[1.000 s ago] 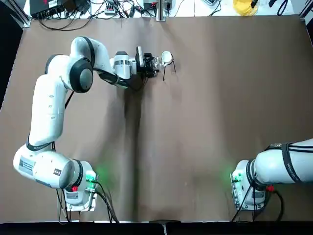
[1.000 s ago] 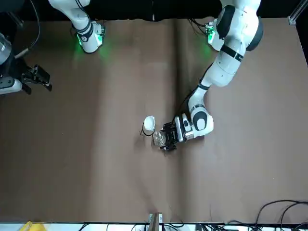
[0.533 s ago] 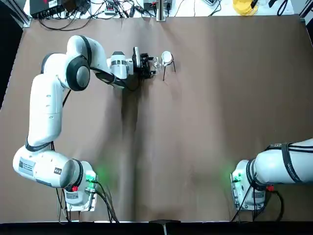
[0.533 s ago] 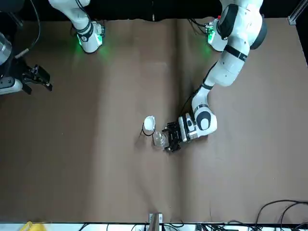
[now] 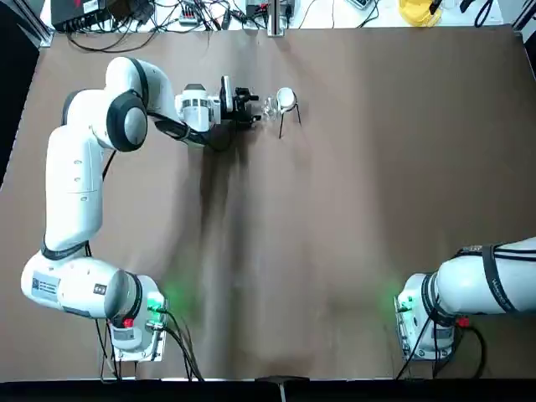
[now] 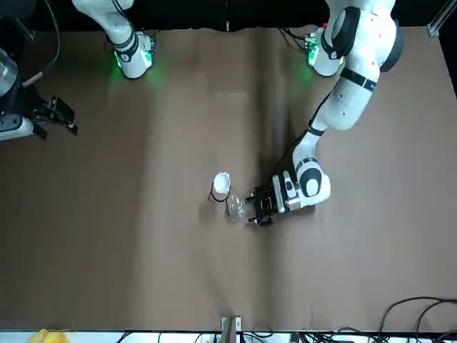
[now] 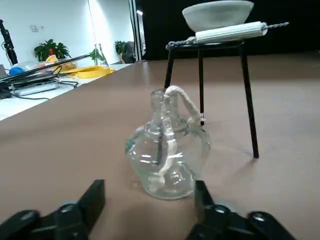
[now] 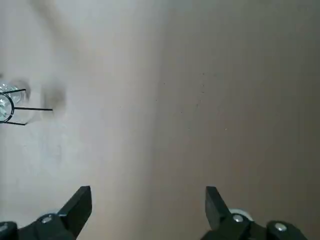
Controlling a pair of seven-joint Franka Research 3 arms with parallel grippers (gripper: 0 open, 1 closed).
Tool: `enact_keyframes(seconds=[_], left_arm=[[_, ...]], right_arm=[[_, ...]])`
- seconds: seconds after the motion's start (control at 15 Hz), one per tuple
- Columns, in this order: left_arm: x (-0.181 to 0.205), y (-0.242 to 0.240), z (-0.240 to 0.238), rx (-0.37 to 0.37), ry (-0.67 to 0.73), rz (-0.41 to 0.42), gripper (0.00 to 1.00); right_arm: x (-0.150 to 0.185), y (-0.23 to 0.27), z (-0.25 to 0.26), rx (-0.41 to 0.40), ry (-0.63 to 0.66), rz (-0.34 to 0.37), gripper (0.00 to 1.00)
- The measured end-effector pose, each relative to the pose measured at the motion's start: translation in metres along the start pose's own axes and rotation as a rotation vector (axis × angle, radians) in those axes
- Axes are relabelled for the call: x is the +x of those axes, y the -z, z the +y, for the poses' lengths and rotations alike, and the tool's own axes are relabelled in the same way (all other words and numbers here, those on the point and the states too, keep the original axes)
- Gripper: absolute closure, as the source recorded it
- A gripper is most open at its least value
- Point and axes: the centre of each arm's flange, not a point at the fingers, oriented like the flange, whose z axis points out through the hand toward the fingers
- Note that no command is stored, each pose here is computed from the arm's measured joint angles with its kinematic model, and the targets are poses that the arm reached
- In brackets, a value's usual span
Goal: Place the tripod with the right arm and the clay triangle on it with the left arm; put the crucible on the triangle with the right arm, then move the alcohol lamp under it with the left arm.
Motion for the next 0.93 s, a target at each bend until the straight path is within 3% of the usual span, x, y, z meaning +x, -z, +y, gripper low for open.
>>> enact_keyframes(seconds=[0.13,0.27,0.93], left_arm=[[0.003,-0.002,-0.001,-0.008,-0.006,0.016,0.4],[0.007,-0.004,-0.003,-0.011,-0.013,0.029,0.43],[0.012,-0.028,0.017,-0.059,-0.017,0.034,0.4]], right_arm=[[0.0,0.0,0.0,0.0,0.0,0.0,0.0],[0.0,0.0,0.0,0.0,0.0,0.0,0.0],[0.0,0.0,0.0,0.0,0.0,0.0,0.0]])
